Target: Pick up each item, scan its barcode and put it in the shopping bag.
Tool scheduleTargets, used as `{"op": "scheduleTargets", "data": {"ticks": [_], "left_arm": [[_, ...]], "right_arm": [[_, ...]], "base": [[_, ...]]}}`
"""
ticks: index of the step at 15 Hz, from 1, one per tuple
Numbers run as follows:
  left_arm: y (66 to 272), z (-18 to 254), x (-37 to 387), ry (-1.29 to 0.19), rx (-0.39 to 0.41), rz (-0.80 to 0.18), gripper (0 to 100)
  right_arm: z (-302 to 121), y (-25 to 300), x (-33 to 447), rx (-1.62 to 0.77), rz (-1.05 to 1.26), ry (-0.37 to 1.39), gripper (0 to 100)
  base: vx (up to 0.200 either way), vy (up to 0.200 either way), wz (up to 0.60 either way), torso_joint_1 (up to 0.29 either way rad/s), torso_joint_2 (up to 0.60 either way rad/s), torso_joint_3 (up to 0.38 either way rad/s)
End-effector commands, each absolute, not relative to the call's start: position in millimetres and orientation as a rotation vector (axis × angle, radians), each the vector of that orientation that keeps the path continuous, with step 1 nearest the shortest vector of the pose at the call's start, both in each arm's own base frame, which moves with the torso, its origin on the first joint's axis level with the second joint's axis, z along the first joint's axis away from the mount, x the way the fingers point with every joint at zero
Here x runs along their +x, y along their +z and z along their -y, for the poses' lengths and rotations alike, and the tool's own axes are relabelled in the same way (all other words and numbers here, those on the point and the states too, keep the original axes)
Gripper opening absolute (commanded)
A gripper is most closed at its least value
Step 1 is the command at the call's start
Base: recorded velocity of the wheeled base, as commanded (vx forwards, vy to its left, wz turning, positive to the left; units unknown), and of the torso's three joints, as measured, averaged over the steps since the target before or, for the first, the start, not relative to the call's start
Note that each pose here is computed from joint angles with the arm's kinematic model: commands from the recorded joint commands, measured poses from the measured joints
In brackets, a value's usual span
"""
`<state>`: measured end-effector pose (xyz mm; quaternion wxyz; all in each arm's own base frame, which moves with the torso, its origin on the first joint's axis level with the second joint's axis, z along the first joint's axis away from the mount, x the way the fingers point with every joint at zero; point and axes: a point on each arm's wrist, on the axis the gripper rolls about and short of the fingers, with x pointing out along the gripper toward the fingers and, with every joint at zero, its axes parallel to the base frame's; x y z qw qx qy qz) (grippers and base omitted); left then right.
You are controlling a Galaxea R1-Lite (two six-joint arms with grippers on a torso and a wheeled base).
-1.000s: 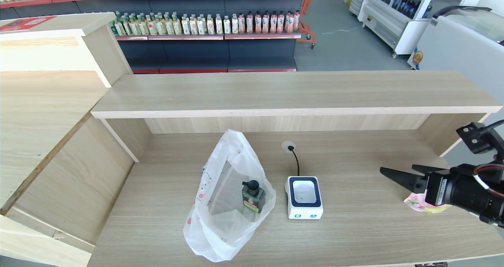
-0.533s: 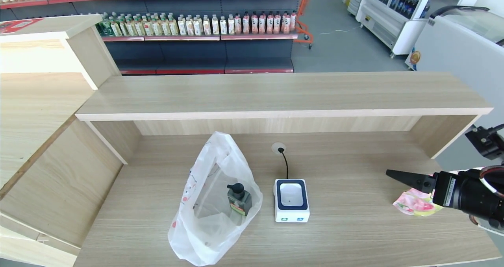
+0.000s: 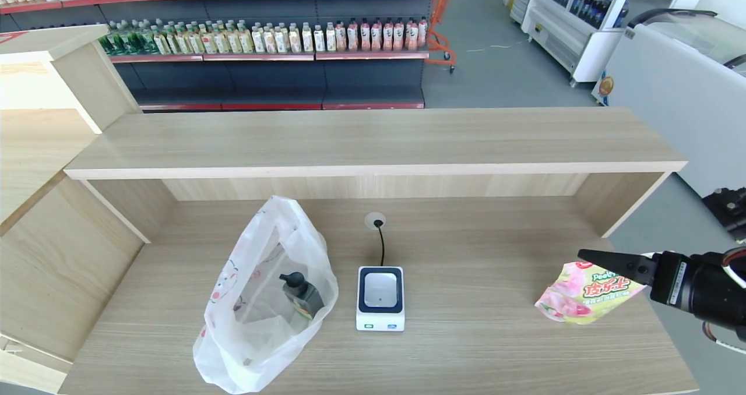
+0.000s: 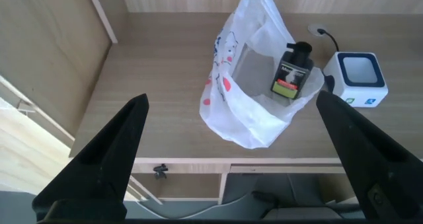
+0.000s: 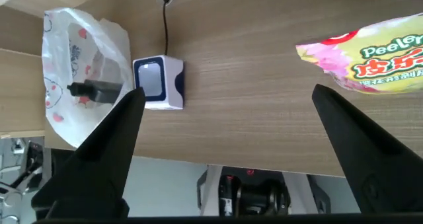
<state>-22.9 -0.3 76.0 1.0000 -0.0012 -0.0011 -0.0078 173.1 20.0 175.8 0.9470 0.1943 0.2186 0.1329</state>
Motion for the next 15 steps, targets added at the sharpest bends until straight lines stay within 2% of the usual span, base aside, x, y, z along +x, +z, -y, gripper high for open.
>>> {"op": "scheduleTargets", "data": {"ticks": [1, 3, 9, 12, 15], "left_arm": [[76.1, 0.3, -22.9, -0.015, -0.003, 0.003, 100], [76.1, 0.4, -22.9, -0.017, -0.003, 0.003, 100], [76.1, 0.4, -22.9, -0.017, -0.003, 0.003, 100], [76.1, 0.4, -22.9, -0.017, -0.003, 0.003, 100], [76.1, 0.4, -22.9, -0.017, -0.003, 0.003, 100]], "right_arm": [[-20.0, 176.6, 172.3, 0.425, -0.452, 0.264, 100], [-19.9, 181.8, 174.1, 0.469, -0.467, 0.249, 100], [-20.3, 201.1, 183.1, 0.651, -0.612, 0.007, 100], [-19.5, 201.4, 198.4, 0.690, -0.609, -0.122, 100], [-20.9, 193.5, 214.5, 0.746, -0.650, -0.168, 100]], "base": [[0.000, -0.200, 0.00, 0.002, 0.00, 0.002], [0.000, -0.200, 0.00, 0.007, 0.00, 0.000], [0.000, 0.000, 0.00, 0.000, 0.00, 0.000], [0.000, 0.000, 0.00, 0.000, 0.00, 0.000], [0.000, 0.000, 0.00, 0.000, 0.00, 0.000]]}}
